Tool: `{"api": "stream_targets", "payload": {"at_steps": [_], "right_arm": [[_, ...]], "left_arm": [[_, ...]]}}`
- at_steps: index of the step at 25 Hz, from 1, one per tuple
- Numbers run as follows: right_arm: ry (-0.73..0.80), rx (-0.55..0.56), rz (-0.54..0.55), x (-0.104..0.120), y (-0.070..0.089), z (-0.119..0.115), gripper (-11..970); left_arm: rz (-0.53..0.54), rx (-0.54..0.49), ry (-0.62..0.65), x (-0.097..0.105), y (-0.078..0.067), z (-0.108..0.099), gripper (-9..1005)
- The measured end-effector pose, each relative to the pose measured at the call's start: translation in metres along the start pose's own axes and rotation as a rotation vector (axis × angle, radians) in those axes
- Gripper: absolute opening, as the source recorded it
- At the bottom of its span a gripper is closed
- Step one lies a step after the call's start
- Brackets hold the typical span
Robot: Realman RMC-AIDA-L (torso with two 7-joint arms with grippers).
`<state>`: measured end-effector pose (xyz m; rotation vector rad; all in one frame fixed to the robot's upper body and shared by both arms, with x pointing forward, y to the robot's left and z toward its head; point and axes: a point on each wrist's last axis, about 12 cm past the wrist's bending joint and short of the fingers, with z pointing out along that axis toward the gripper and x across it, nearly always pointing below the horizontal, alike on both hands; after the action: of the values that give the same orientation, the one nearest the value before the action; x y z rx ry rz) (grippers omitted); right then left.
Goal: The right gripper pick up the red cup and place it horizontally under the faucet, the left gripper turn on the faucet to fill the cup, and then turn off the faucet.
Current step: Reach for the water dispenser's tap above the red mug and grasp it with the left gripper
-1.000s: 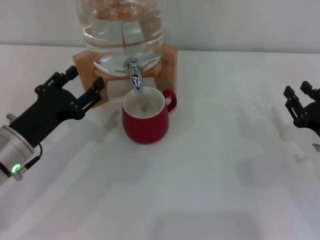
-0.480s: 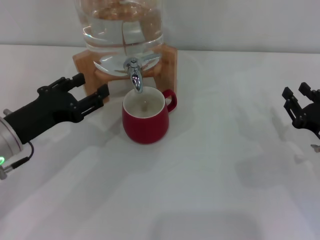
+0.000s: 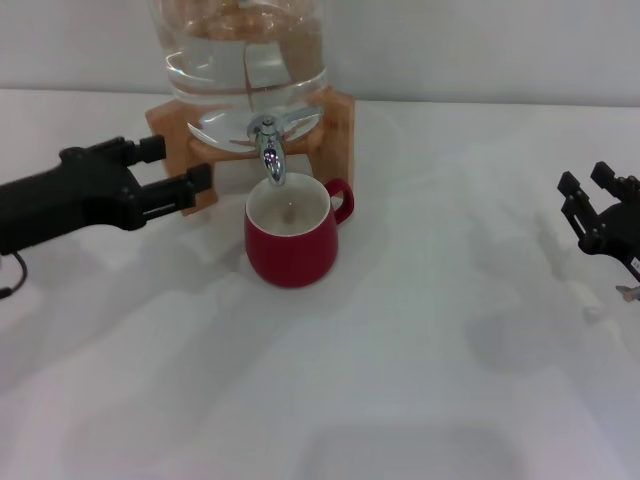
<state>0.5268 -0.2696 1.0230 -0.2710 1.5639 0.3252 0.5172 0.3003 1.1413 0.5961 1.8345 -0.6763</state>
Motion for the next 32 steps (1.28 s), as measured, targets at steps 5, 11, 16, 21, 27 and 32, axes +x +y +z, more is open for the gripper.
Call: {"api": "stream_targets", "payload": {"at_steps": [5, 11, 16, 21, 27, 32], "right_arm": [[-0.003, -0.005, 0.0, -0.001, 0.001, 0.001, 418], [-0.004, -0.014, 0.001, -0.001, 0.004, 0.002, 418], [-0.003, -0.023, 0.006, 0.0, 0.007, 0.003, 418], [0.001, -0.036, 0.006, 0.001, 0.009, 0.002, 418], [0.003, -0.048, 0.004, 0.001, 0.011, 0.003, 419], [0.008, -0.059, 0.001, 0.002, 0.013, 0.002, 419]], "left_arm": [[0.038, 0.048, 0.036, -0.018, 0.004, -0.001, 757], [0.137, 0.109, 0.115, -0.042, 0.009, 0.012, 757], [0.195, 0.135, 0.124, -0.057, 0.011, 0.018, 756], [0.252, 0.16, 0.122, -0.069, 0.01, 0.028, 756], [0.293, 0.205, 0.145, -0.076, 0.007, 0.041, 756], [0.312, 0.238, 0.158, -0.081, 0.004, 0.05, 756]]}}
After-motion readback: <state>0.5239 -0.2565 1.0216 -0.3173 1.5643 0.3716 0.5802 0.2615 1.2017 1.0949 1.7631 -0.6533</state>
